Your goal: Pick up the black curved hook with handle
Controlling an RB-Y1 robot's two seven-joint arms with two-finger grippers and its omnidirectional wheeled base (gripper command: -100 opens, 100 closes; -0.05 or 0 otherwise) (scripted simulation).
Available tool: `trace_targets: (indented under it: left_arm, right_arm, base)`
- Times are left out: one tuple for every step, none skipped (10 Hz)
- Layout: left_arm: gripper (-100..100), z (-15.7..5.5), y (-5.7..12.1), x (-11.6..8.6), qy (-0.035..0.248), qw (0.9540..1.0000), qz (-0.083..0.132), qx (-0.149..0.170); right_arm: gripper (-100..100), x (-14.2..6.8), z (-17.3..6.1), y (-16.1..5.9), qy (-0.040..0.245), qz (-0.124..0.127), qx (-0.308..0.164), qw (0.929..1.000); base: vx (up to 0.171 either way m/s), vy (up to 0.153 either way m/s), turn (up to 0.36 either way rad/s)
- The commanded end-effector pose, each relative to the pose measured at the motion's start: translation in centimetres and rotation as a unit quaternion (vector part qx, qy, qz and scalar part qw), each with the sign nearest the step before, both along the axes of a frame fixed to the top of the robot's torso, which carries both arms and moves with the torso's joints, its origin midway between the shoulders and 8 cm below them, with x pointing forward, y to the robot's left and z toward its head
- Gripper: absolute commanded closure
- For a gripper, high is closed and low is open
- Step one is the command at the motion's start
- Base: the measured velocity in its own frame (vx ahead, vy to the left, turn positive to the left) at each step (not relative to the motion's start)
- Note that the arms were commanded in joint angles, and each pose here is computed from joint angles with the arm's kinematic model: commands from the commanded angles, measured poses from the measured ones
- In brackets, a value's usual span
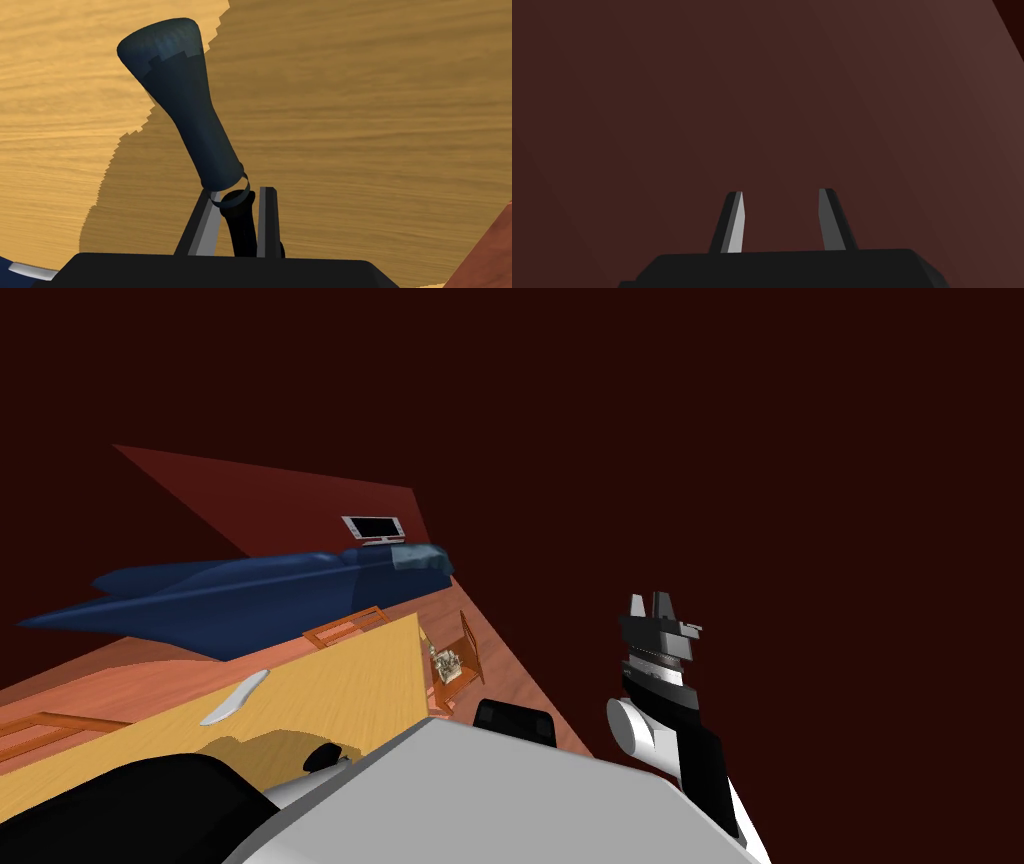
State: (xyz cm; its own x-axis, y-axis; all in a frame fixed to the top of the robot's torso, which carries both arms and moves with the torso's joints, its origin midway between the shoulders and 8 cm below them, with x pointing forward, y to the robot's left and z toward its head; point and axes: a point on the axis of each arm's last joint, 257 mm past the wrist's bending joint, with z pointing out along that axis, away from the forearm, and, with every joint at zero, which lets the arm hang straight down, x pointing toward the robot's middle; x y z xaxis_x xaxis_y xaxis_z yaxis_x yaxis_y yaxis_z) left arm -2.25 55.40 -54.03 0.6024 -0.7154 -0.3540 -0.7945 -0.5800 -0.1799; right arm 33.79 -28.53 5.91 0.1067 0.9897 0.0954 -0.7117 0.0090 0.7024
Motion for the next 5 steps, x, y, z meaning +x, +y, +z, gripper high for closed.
trace_targets:
  left_arm:
    - [0,0.0,0.0,0.0,0.000,1.0000,0.000,0.000]
    - [100,0.6,0.2,-0.3,0.004,1.0000,0.005,0.000]
    - [100,1.1,0.2,-0.3,0.004,1.0000,0.005,0.000]
    - [100,1.6,0.3,-0.3,0.004,1.0000,0.006,0.000]
    - [100,2.1,0.3,-0.3,0.004,1.0000,0.007,0.000]
  right_arm:
    - [0,0.0,0.0,0.0,0.000,0.000,0.000,1.0000]
    - [0,0.0,0.0,0.0,0.000,0.000,0.000,1.0000]
    - [0,0.0,0.0,0.0,0.000,0.000,0.000,1.0000]
    - [0,0.0,0.0,0.0,0.000,0.000,0.000,1.0000]
    - [0,0.0,0.0,0.0,0.000,0.000,0.000,1.0000]
  base:
    - [0.000,0.000,0.000]
    - [-0.004,-0.019,-0.009]
    - [-0.007,-0.032,-0.014]
    - [-0.010,-0.034,-0.015]
    - [-0.008,-0.033,-0.016]
